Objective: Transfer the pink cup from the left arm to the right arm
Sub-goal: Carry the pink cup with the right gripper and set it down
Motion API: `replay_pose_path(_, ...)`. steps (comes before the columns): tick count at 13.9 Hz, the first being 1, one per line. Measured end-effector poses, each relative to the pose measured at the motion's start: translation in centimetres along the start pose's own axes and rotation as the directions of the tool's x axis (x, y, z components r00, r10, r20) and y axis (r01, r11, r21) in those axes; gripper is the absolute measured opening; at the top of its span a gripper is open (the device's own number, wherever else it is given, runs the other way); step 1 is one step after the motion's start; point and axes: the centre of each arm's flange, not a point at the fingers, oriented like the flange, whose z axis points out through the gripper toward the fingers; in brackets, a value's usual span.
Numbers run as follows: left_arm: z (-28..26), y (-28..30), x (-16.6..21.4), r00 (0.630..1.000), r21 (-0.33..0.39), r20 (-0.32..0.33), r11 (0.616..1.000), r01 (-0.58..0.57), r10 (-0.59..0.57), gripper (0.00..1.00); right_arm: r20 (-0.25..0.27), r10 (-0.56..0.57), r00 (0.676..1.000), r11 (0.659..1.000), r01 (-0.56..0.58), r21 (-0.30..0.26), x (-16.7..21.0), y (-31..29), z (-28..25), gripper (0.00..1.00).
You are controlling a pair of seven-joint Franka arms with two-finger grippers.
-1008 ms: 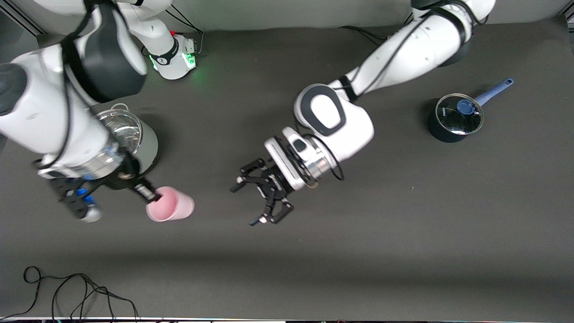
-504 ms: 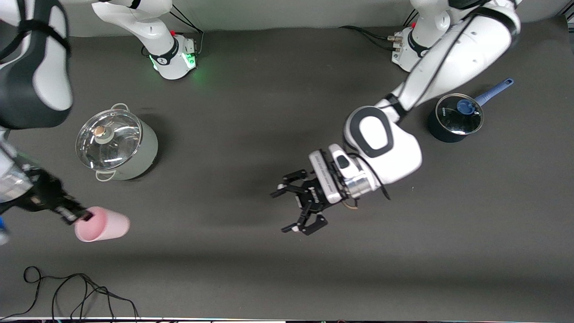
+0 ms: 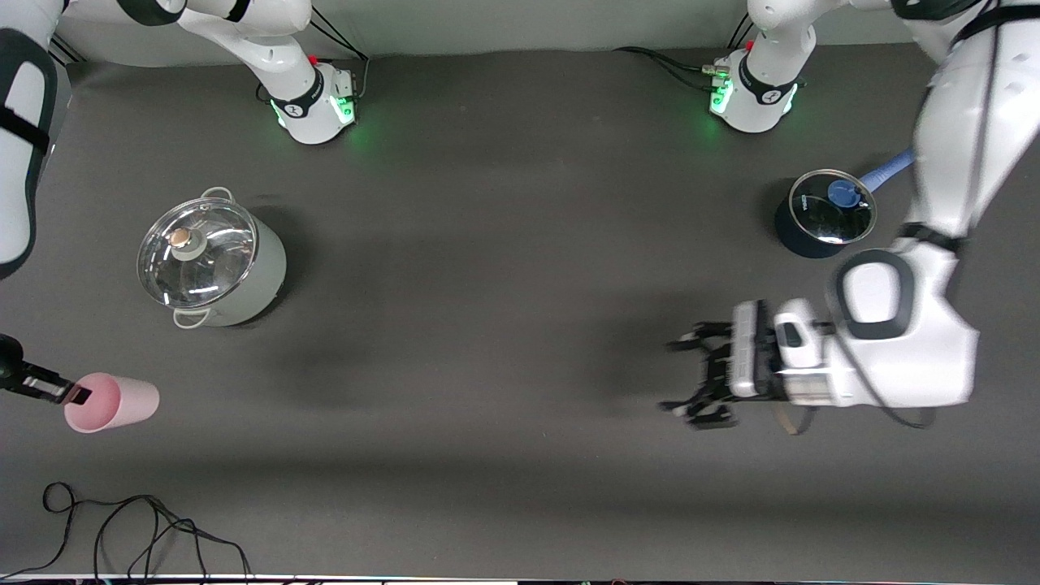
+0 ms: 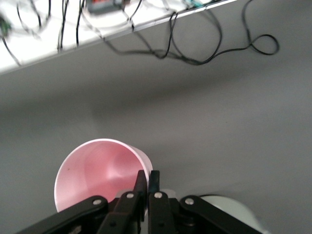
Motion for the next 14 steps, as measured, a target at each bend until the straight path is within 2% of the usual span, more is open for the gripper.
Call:
replay_pose_path(2,-3.1,1.6,1.3,0.98,-0.086,0.178,0.991,0.102,-0.085,1.0,0.04,-0.162,0.986,0.987,0.162,0.004,-0.2,1.2,3.4,0.04)
replay_pose_path(3,-4.0,2.6,2.2,0.95,-0.103,0.284,0.981,0.162,-0.127,1.0,0.031,-0.207,0.978,0.978,0.207,0.001,-0.2,1.6,5.5,0.04)
replay_pose_path(4,-4.6,3.5,3.0,0.909,-0.11,0.382,0.969,0.221,-0.164,1.0,0.012,-0.239,0.971,0.971,0.239,-0.006,-0.3,2.0,7.8,0.04)
replay_pose_path(6,-5.6,5.0,4.6,0.818,-0.091,0.531,0.946,0.312,-0.219,1.0,-0.013,-0.293,0.956,0.956,0.292,-0.02,-1.0,2.9,12.3,0.04)
replay_pose_path(9,-7.3,6.9,6.0,0.664,0.019,0.652,0.883,0.469,-0.366,1.0,-0.043,-0.34,0.939,0.94,0.339,-0.039,-2.2,3.5,16.9,0.04)
replay_pose_path(11,-8.9,7.9,6.7,0.522,0.166,0.672,0.794,0.585,-0.525,1.0,-0.063,-0.354,0.933,0.935,0.351,-0.052,-2.7,3.7,19.5,0.04)
replay_pose_path(12,-9.6,8.2,7.1,0.438,0.254,0.658,0.728,0.637,-0.613,1.0,-0.07,-0.358,0.931,0.933,0.354,-0.058,-2.8,3.8,20.8,0.04)
replay_pose_path(13,-10.1,8.5,7.7,0.341,0.351,0.619,0.638,0.686,-0.707,1.0,-0.077,-0.361,0.93,0.932,0.356,-0.065,-2.8,3.8,22.3,0.04)
replay_pose_path(14,-10.6,8.7,8.2,0.238,0.44,0.563,0.531,0.724,-0.792,1.0,-0.083,-0.362,0.928,0.931,0.357,-0.07,-2.8,3.8,23.8,0.04)
